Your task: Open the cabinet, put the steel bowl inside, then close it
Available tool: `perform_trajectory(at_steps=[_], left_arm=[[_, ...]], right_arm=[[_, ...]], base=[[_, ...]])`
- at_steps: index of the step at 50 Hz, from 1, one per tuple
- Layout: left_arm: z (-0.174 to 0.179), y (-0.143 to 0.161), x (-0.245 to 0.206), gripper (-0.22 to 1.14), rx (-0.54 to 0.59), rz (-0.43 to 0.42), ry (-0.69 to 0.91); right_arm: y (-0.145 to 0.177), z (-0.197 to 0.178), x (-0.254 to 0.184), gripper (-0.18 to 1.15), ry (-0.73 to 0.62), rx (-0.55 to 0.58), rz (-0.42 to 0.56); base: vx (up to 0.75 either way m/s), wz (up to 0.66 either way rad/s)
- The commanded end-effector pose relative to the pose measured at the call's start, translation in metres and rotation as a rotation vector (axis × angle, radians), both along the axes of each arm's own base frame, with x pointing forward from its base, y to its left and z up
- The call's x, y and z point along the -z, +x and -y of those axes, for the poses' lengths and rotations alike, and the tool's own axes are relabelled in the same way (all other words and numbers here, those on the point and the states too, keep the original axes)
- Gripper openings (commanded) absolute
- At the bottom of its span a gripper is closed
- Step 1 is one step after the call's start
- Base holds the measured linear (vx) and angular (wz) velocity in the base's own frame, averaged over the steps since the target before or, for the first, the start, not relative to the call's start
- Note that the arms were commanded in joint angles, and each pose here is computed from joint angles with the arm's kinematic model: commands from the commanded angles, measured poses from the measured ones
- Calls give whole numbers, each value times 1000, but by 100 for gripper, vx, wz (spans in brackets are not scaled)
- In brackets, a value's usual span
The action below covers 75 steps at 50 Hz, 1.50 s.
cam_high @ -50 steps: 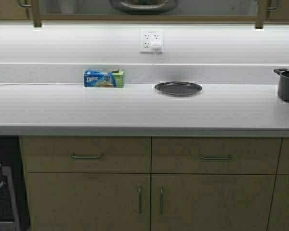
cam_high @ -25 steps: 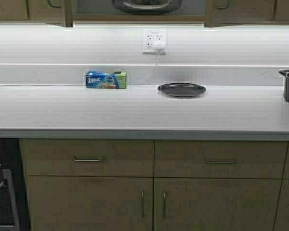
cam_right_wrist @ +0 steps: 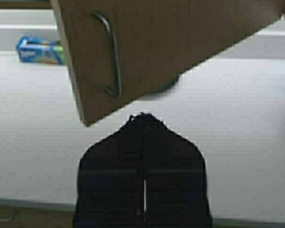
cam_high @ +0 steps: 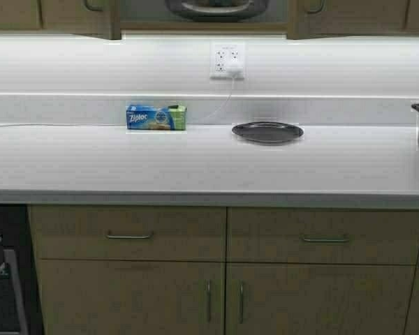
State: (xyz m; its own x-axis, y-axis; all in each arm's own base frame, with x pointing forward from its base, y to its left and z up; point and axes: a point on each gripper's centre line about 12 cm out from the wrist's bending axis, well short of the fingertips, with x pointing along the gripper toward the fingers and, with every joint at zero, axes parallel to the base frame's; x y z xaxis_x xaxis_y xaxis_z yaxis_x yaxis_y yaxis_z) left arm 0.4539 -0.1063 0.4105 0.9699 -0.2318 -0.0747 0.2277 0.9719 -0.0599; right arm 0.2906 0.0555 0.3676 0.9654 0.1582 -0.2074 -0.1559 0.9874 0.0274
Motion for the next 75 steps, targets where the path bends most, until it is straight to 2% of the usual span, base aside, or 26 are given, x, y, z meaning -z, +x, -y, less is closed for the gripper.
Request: perform_trajectory(at_steps=[1, 10, 23, 36, 42, 59, 75], left_arm=[[7, -15, -15, 4, 23, 29, -5], [0, -56, -3, 4, 30, 2, 1], [-15, -107, 18, 4, 20, 11, -4], [-16, -122, 21, 4, 26, 28, -11], [-9, -125, 21, 4, 47, 28, -15], [-2, -111, 12, 4, 56, 46, -13], [16, -65, 6, 4, 64, 46, -15]], right_arm=[[18, -4, -31, 7, 13, -2, 63], [49, -10, -55, 7, 21, -1, 94], [109, -38, -51, 7, 12, -34, 54], [148, -63, -47, 7, 3, -58, 20], [138, -59, -38, 6, -6, -55, -9], [60, -54, -15, 7, -13, -103, -40], [49, -60, -10, 7, -7, -130, -41]], base=[[4, -1], [5, -1], [10, 0], [10, -3], [8, -7], [9, -8], [9, 0]])
